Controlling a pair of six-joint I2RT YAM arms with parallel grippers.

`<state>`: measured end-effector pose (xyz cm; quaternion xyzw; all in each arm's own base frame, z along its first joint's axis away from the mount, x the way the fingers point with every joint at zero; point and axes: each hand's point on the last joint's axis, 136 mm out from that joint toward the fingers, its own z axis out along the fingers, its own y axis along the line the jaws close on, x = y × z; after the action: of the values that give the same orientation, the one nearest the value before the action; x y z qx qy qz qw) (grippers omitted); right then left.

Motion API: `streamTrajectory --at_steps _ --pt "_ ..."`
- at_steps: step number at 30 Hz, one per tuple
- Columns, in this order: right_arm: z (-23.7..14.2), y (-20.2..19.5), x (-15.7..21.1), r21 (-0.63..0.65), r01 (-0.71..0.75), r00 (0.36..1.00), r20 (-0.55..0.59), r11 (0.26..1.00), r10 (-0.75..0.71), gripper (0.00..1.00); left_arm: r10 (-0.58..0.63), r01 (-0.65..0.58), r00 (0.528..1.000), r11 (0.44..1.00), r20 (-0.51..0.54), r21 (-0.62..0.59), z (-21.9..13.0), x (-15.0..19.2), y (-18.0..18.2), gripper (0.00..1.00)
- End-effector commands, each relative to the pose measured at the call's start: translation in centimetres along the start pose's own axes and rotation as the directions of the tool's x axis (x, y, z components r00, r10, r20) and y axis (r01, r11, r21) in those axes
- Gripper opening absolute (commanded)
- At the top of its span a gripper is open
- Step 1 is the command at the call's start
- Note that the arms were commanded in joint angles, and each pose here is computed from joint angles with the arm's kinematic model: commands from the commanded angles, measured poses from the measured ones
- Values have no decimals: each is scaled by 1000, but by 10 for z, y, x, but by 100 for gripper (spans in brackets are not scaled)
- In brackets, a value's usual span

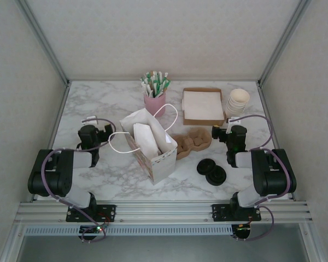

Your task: Pack the takeout coffee

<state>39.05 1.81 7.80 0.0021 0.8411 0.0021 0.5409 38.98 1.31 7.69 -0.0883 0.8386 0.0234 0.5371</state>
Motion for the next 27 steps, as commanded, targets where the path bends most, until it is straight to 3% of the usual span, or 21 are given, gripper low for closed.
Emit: streamTrajectory --at_steps 1,27 --pt "0 -3 -5 12 -14 1000 27 1000 14 99 7 -7 997 1000 72 -2 -1 -16 -2 100" --pt "1 -3 -5 19 -10 1000 26 1000 9 99 9 -9 998 1000 68 -3 -1 -15 -2 100"
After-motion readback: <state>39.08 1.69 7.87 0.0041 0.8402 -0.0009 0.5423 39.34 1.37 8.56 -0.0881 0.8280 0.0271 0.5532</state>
